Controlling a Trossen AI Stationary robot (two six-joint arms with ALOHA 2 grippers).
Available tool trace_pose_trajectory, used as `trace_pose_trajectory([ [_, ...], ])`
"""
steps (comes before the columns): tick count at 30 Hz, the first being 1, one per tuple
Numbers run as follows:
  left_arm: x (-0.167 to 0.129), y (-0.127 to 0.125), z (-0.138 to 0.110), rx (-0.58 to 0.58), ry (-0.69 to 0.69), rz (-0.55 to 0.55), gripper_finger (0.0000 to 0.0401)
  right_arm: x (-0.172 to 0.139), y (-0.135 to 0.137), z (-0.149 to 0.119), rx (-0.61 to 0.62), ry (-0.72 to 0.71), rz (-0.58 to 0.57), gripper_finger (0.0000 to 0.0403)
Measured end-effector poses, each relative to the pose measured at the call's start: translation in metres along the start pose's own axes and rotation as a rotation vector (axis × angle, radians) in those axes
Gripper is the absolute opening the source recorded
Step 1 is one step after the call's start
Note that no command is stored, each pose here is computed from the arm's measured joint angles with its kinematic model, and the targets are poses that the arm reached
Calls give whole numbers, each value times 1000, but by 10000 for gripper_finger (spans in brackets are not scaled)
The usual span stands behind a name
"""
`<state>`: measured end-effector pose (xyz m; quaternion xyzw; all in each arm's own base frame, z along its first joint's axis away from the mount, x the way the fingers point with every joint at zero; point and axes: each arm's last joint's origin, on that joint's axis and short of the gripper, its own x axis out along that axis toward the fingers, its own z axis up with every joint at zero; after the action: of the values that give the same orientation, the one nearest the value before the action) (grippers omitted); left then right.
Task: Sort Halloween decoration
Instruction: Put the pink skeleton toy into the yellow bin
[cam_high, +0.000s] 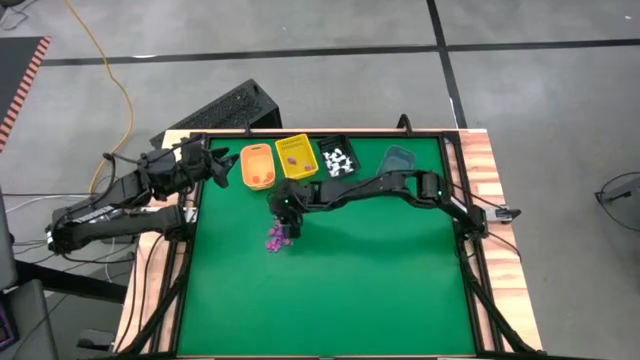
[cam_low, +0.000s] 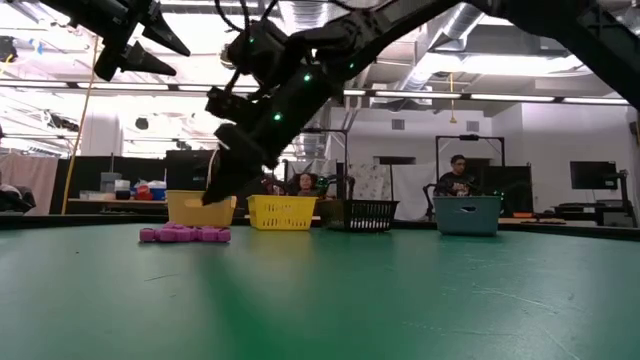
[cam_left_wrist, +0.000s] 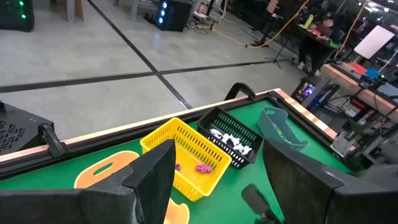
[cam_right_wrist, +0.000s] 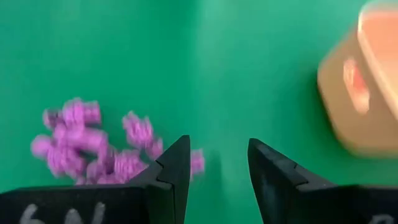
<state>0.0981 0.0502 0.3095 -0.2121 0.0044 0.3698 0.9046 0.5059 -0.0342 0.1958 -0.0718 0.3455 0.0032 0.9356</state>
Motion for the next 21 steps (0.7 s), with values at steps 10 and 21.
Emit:
trace_pose_trajectory([
  [10, 0, 0, 0, 6, 7, -8, 232, 4, 10, -1, 264, 11, -87, 154],
  [21, 0, 0, -1, 7, 13, -18, 232, 3, 33, 2, 333, -4, -205, 154],
])
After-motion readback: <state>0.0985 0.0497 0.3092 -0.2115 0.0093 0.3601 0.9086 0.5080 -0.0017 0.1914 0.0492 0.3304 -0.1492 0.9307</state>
